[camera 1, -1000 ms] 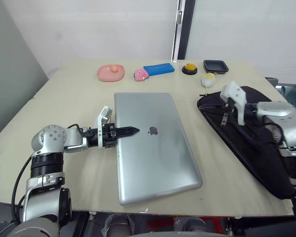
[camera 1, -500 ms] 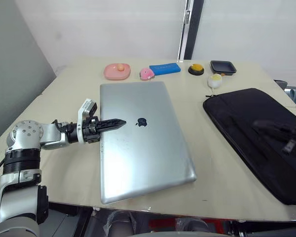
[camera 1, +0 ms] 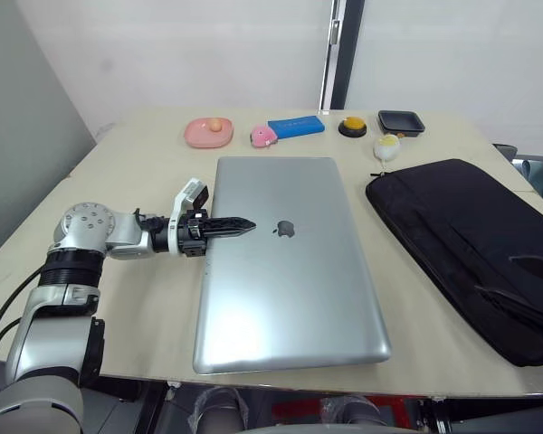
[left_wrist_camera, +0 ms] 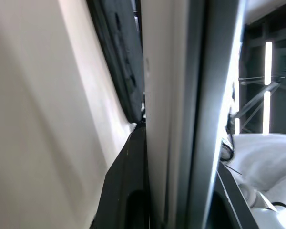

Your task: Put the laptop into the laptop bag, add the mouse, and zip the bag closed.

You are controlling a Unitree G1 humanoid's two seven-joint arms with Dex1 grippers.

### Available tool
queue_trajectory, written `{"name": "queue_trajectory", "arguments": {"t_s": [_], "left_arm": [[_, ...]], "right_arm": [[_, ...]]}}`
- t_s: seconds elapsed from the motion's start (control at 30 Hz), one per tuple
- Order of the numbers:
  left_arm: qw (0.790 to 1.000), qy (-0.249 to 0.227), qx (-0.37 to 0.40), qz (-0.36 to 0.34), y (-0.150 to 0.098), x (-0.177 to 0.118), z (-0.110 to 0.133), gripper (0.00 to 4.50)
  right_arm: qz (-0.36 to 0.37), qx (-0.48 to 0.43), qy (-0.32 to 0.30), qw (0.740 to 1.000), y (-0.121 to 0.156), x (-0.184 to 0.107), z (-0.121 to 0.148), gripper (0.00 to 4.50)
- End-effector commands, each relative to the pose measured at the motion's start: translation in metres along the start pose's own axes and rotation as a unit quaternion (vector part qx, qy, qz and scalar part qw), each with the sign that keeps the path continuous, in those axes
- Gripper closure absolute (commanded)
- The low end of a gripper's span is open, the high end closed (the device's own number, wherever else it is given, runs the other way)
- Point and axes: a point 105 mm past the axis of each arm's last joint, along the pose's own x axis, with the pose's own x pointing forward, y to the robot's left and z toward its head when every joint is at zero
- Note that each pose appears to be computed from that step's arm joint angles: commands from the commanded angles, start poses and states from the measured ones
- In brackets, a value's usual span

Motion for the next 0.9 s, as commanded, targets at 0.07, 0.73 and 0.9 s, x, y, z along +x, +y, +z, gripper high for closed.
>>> {"name": "queue_trajectory", "arguments": {"t_s": [0.07, 0.73, 0.9], "left_arm": [[0.997, -0.012, 0.03, -0.063, -0.025, 0.005, 0.011, 4.14], [0.998, -0.05, 0.032, -0.036, -0.01, -0.005, 0.001, 4.14], [0.998, -0.054, 0.034, -0.029, -0.009, -0.006, 0.001, 4.14]], "right_arm": [[-0.017, -0.03, 0.012, 0.999, -0.012, 0.041, 0.007, 0.01], [-0.028, -0.089, 0.034, 0.995, -0.027, 0.11, -0.017, 0.01], [-0.029, -0.087, 0.038, 0.995, -0.03, 0.114, -0.022, 0.01]]}}
